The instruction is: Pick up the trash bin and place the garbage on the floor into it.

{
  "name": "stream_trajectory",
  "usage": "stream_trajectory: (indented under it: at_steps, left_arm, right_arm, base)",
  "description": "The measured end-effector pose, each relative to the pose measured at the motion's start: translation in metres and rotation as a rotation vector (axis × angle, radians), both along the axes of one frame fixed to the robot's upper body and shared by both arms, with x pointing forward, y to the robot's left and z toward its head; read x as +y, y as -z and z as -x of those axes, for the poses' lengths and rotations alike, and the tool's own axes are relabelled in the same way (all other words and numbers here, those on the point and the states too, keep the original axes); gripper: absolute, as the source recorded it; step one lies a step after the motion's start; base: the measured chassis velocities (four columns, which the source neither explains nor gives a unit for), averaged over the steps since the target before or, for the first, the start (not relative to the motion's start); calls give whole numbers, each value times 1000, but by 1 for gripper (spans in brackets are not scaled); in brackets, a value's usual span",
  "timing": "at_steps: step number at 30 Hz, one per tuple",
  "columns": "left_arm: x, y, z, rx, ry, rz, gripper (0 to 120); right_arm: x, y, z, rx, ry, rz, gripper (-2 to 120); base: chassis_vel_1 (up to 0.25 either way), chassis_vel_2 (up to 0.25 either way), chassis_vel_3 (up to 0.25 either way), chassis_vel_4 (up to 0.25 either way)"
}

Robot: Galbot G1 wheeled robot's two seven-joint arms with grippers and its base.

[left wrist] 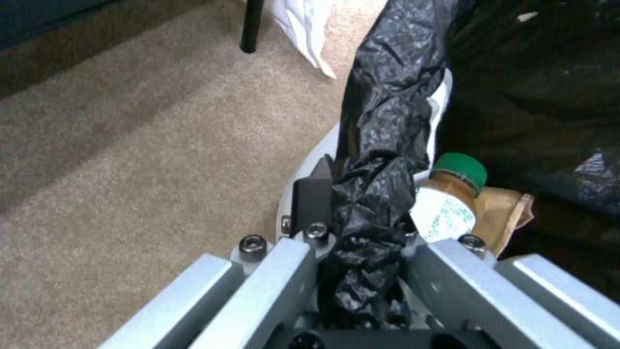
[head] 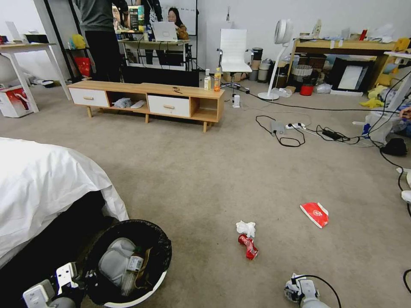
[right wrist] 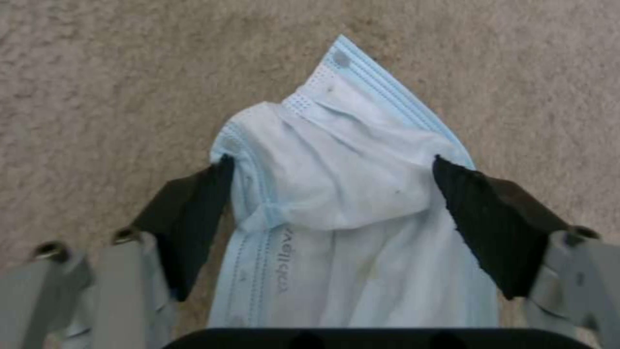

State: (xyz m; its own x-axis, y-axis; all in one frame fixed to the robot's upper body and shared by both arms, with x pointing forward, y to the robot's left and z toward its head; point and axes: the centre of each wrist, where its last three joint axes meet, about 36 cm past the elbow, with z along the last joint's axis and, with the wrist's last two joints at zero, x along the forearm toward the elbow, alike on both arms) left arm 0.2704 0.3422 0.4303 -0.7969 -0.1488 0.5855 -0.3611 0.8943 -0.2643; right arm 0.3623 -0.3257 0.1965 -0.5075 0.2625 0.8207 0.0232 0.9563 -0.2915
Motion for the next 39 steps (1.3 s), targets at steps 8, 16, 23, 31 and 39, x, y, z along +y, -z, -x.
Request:
stream_trajectory:
  at_steps: [8, 16, 23, 31, 39]
  left_arm:
    - [1, -2, 0, -3, 2, -1, 1]
    - [1, -4, -2, -9, 3, 0, 1]
    - [0, -4, -3, -9, 6, 3, 1]
    - [2, -4, -2, -9, 3, 6, 1]
    - [2, -4, -2, -7, 1, 7, 1]
  right_arm:
    - [1, -4, 7, -2, -15, 0, 55]
    - [-13, -12, 22, 12, 2, 37, 28]
    - [-15, -13, 24, 15, 8, 40, 4]
    - [-4, -13, 11, -22, -1, 10, 0]
    - [2, -12, 7, -62, -11, -27, 0]
  base:
    - [0, 0, 0, 0]
    - [0, 0, 0, 0]
    - [0, 0, 0, 0]
    - [0, 0, 0, 0]
    - [0, 0, 0, 0]
